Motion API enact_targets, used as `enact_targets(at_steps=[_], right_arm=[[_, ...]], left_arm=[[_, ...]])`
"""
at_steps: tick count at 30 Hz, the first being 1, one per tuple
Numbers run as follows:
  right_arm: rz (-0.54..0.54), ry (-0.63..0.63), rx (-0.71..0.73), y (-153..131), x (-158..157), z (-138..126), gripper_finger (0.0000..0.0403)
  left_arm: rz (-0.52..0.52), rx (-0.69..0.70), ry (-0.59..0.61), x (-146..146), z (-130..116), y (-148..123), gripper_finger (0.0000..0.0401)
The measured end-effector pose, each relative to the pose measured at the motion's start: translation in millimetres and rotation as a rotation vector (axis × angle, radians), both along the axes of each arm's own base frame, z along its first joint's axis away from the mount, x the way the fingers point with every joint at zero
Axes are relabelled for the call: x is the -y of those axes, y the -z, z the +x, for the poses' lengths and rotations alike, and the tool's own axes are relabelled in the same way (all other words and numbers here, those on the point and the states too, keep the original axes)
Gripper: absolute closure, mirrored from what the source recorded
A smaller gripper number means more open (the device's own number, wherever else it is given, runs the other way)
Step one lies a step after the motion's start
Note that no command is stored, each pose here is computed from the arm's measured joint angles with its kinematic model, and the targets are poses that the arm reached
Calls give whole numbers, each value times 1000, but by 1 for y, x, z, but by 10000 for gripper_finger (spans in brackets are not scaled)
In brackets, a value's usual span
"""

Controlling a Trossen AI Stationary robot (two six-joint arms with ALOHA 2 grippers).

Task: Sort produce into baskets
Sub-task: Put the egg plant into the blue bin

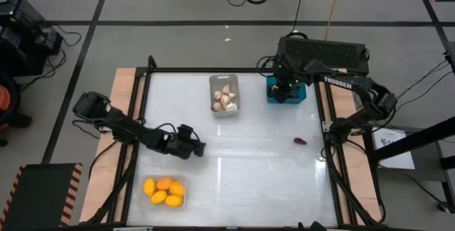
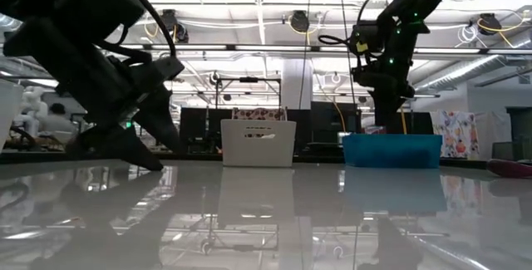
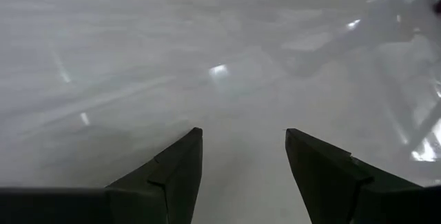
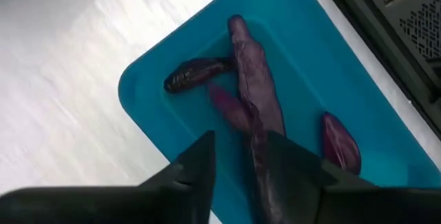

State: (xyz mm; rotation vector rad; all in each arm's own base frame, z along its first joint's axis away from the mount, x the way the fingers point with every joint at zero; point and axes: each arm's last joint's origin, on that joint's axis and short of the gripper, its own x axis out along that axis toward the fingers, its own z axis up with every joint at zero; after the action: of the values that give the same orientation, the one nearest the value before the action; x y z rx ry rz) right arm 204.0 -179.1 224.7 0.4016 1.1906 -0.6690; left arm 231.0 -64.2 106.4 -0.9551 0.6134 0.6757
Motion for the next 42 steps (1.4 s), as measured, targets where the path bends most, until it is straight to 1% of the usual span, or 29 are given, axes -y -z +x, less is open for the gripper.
enact_targets(at_steps=[4,7,10,13,16,20,25,29,34,38,42], right_arm=[[9,-5,-12,-6,0,0,253],[37,1,-28,-17,-1,-1,236],[78,34,-43,-32,-4,-1,229],[137,33,-28,-50,-14,1,228],[169,2,29,-68,-33,4,228],[193,-52,91,-83,-70,7,228],[231,-88,125,-93,-116,4,228],[268,-100,124,-90,-146,1,228],[323,-102,49,-68,-178,-5,228],[346,-92,-29,-46,-196,-11,228],[353,-92,-63,-24,-207,-15,227]], left_arm=[[11,48,16,9,2,0,186],[-1,88,34,15,3,-1,186],[-9,150,109,22,7,-6,186],[47,216,200,28,11,-13,186],[101,245,267,30,14,-17,186],[170,257,336,33,21,-25,186],[297,297,388,29,42,-47,186],[396,345,474,26,61,-70,186],[495,380,556,24,74,-89,186],[507,368,575,23,75,-89,186],[491,285,592,22,72,-81,186]])
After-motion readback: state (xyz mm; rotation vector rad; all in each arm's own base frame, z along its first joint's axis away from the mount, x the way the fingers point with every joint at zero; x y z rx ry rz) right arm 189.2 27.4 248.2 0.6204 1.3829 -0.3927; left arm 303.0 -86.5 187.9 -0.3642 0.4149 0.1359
